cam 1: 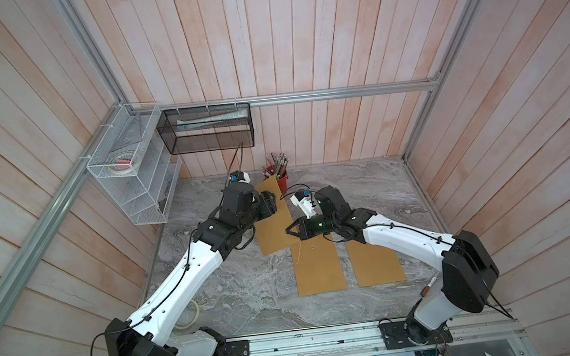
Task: Open the file bag
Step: Pick up the file bag from the center of the board.
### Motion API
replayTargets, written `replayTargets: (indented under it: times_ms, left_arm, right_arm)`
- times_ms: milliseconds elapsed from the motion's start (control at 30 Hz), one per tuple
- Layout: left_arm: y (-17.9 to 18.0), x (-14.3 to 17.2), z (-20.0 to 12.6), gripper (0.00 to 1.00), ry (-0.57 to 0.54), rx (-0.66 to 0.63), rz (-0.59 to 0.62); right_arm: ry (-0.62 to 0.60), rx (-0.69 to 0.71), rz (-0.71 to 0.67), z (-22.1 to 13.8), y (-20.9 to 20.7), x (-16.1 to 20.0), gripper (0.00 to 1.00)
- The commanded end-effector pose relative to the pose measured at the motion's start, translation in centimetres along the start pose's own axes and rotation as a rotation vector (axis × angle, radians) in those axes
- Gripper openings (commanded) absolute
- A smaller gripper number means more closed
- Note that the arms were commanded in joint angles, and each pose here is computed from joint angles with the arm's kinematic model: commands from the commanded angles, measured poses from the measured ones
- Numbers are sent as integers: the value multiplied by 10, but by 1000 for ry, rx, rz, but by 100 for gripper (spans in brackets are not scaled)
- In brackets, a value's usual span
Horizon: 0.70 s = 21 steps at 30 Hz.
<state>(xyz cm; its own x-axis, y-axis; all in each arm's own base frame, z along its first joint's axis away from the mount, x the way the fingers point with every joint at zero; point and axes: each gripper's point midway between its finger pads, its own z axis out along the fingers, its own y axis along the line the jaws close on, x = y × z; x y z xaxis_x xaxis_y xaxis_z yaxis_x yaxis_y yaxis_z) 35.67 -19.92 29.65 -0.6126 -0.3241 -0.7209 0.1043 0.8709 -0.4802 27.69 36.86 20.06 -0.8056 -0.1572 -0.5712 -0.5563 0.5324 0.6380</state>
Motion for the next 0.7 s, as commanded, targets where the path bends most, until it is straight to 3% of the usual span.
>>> replayTargets:
  times_ms: [0,667]
  left_arm:
    - [0,1,6,70,18,-56,46]
    - [-10,-4,42,68,68,-118,77]
  right_arm:
    - [1,47,-35,4,0,-5,0]
    - [-7,91,-57,10,10,-6,0]
